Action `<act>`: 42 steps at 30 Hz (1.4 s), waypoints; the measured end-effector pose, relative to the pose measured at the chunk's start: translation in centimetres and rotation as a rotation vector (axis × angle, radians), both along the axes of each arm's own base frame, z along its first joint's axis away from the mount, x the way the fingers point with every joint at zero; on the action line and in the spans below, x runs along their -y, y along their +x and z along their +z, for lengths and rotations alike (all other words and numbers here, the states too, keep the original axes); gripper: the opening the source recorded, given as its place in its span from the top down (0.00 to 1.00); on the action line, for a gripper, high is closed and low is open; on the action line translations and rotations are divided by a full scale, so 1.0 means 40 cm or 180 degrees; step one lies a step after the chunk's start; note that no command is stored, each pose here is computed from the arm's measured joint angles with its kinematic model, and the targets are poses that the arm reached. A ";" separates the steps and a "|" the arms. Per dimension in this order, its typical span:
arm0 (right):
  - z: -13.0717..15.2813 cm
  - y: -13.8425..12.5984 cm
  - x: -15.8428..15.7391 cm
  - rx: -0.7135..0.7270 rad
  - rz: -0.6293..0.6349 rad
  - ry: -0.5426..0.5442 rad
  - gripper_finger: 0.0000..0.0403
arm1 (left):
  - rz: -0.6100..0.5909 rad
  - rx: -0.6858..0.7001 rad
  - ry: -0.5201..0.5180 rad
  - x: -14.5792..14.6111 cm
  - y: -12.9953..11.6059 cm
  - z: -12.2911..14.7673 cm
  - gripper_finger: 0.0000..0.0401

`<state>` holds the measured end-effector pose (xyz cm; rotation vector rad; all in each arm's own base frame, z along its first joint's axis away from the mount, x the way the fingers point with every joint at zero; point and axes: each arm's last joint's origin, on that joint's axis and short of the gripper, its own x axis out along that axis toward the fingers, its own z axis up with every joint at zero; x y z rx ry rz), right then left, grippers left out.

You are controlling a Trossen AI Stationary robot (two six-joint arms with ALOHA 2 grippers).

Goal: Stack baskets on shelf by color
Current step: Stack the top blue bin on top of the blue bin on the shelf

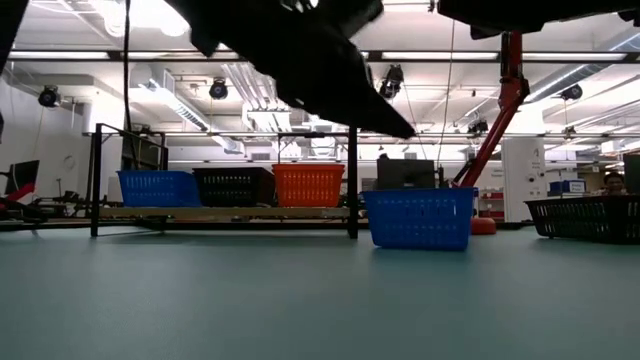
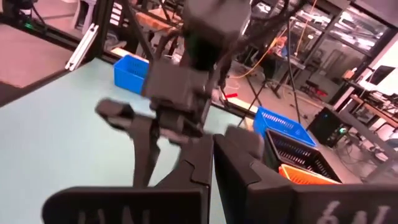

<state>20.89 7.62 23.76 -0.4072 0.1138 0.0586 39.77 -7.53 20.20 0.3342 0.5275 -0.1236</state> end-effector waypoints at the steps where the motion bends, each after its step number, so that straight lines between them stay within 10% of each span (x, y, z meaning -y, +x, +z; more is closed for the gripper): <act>1: 0.000 -0.002 0.000 0.0002 0.0005 0.0002 0.98 | 0.0024 -0.0019 0.0003 -0.006 0.010 -0.008 0.75; 16: -0.007 -0.009 0.001 -0.0114 0.0012 -0.0018 0.98 | 0.0134 -0.0274 0.0103 -0.039 0.112 -0.122 0.68; 25: -0.008 -0.010 0.001 -0.0122 0.0012 -0.0018 0.98 | 0.0109 -0.0302 0.0109 -0.034 0.108 -0.125 0.97; 42: -0.011 -0.014 0.002 -0.0205 0.0016 0.0035 0.98 | 0.0046 -0.0735 0.0686 0.059 -0.119 0.151 1.00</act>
